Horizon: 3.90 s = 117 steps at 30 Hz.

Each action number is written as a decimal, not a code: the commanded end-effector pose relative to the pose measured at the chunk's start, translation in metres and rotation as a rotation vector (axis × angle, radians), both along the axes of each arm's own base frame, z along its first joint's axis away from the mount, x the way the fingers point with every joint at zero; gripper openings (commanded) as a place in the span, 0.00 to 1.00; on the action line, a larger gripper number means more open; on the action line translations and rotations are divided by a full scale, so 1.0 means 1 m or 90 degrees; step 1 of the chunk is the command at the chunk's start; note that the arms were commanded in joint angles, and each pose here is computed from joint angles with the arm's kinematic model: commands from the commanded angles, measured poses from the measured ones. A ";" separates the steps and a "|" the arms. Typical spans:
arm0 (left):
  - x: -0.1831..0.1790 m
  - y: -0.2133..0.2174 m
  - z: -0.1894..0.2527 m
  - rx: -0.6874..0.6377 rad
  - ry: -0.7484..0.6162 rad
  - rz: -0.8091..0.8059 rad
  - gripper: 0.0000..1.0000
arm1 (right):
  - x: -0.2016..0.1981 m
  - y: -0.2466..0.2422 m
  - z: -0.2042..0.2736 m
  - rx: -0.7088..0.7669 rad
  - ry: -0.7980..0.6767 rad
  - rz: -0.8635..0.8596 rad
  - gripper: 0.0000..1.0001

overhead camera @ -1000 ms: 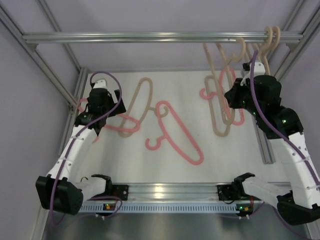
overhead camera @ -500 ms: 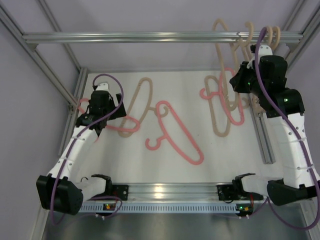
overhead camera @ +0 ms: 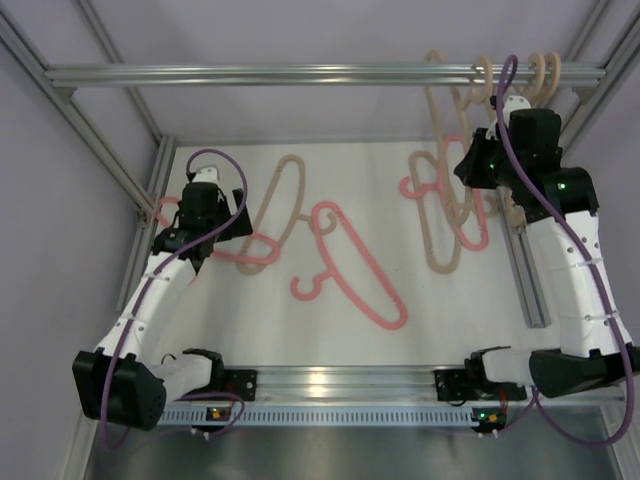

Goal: Organize the hangers

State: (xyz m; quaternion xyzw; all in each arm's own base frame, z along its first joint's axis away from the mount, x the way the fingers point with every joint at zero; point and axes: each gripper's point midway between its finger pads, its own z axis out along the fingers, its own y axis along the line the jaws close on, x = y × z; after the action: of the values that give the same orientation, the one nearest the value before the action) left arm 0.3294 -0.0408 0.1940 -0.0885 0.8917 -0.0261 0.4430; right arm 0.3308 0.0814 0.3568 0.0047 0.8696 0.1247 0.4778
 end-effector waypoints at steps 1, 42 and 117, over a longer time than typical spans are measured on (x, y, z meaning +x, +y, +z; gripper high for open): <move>-0.002 0.001 0.008 0.000 -0.021 -0.005 0.98 | 0.004 -0.013 0.001 0.002 0.011 -0.022 0.00; 0.000 -0.001 -0.005 0.001 0.004 -0.008 0.98 | -0.010 -0.090 0.030 0.047 -0.050 -0.143 0.50; 0.104 -0.114 -0.198 0.083 0.396 -0.222 0.35 | -0.069 0.068 -0.066 0.185 -0.105 0.218 1.00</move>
State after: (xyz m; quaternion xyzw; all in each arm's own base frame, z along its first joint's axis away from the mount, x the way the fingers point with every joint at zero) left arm 0.4505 -0.1662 0.0232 0.0918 0.9753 -0.0295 0.1989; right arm 0.2723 0.1389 0.3137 -0.0755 0.7661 0.3142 0.5556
